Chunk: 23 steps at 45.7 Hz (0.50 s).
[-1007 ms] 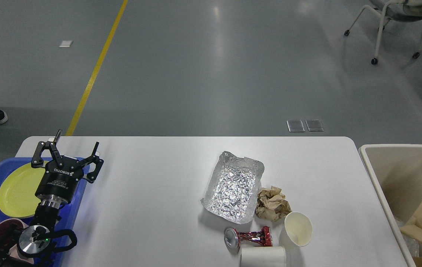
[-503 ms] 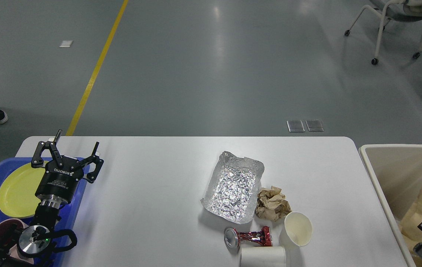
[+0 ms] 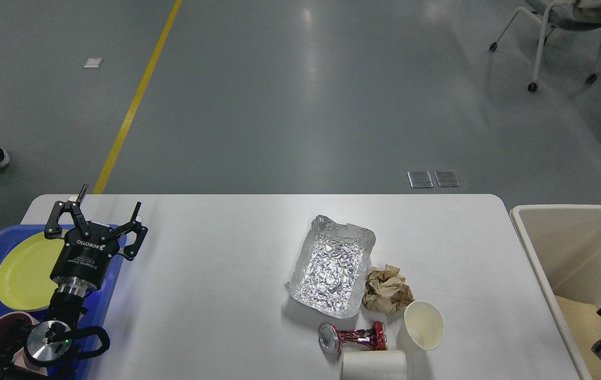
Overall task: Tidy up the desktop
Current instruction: 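Release the paper bag into the white bin with the right gripper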
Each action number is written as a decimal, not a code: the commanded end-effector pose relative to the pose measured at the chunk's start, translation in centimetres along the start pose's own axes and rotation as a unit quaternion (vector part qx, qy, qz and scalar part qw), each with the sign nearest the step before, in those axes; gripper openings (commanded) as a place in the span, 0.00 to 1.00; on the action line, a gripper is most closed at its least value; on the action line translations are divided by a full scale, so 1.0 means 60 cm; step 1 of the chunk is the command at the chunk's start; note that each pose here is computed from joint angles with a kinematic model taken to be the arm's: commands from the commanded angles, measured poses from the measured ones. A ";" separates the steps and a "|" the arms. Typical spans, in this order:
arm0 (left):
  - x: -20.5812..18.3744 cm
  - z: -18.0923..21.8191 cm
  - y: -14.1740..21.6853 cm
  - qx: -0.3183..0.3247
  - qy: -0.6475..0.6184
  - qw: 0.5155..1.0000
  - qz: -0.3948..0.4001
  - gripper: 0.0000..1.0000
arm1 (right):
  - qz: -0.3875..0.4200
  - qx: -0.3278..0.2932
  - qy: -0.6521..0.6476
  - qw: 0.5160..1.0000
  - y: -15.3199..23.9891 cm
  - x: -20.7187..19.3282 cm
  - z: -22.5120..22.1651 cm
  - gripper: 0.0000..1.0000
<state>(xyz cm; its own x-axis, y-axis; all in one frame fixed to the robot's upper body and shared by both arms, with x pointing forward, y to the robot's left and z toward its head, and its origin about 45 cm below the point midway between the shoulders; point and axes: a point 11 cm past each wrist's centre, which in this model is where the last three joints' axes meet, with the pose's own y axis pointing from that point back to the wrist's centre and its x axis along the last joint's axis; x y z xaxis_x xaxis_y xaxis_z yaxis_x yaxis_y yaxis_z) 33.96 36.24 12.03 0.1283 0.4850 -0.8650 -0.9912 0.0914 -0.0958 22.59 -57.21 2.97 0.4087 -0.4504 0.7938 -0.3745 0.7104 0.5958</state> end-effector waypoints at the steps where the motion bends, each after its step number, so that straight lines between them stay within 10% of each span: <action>1: 0.000 0.000 0.000 0.000 0.000 1.000 0.000 0.96 | 0.007 0.009 -0.005 1.000 0.001 0.014 -0.019 1.00; 23: 0.000 0.000 0.000 0.000 0.000 1.000 0.000 0.96 | -0.081 0.072 -0.106 0.988 0.064 0.147 -0.115 1.00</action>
<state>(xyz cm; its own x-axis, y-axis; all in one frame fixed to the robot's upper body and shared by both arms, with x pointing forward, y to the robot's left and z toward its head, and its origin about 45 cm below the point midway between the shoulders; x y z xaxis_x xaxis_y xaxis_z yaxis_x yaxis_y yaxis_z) 33.96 36.24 12.03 0.1283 0.4850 -0.8650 -0.9912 0.0914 -0.0958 30.52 -54.57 8.56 0.3194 -0.5903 0.7413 -0.4525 0.5923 0.6666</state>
